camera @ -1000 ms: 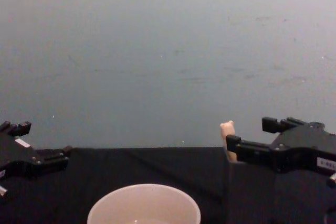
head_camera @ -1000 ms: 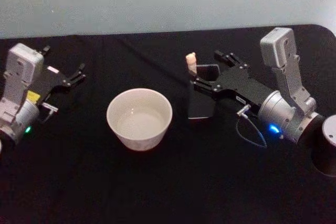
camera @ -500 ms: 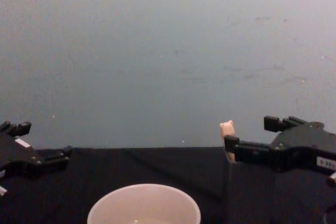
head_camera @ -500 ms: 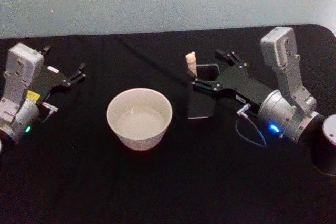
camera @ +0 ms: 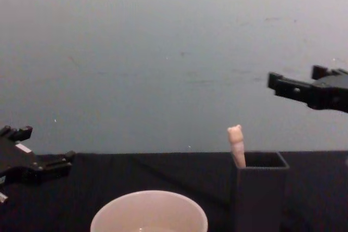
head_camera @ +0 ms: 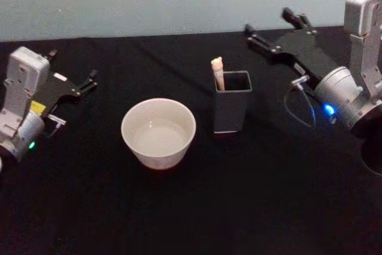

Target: Pick up the stirring spoon with one hand, stir inside the cup, then place it back in its original position.

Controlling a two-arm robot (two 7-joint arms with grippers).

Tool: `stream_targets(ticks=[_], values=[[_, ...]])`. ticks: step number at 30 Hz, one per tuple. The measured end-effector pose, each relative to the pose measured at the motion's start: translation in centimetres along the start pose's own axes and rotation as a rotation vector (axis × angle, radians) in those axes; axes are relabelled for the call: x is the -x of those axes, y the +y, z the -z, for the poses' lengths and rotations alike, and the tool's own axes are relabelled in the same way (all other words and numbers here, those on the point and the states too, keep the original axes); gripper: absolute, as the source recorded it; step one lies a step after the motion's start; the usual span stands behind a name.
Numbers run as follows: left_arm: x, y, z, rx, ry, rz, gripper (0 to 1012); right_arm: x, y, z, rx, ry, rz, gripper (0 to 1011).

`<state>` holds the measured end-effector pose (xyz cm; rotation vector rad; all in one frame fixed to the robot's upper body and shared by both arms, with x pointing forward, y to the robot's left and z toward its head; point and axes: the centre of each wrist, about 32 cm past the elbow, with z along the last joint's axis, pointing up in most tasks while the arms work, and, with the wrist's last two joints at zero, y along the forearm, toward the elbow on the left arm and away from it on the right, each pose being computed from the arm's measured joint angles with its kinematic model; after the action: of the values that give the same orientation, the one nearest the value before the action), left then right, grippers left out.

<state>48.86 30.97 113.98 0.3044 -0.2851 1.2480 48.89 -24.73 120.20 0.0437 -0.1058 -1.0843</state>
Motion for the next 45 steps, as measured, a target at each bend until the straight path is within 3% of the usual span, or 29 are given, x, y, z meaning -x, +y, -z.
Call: stream_targets(ticks=[6,13,19,45], values=[[0.00,0.00,0.00,0.000,0.000,0.000,1001,-1.1,0.5,2.2,0.081,-0.052,0.113,1002],[0.00,0.00,0.00,0.000,0.000,0.000,1001,-1.2,0.1,4.8,0.194,-0.082,0.111,1002],[0.00,0.00,0.00,0.000,0.000,0.000,1001,-1.0,-0.1,6.0,0.256,-0.091,0.103,1002],[0.00,0.00,0.00,0.000,0.000,0.000,1001,-1.0,0.0,5.8,0.250,-0.091,0.106,1002]])
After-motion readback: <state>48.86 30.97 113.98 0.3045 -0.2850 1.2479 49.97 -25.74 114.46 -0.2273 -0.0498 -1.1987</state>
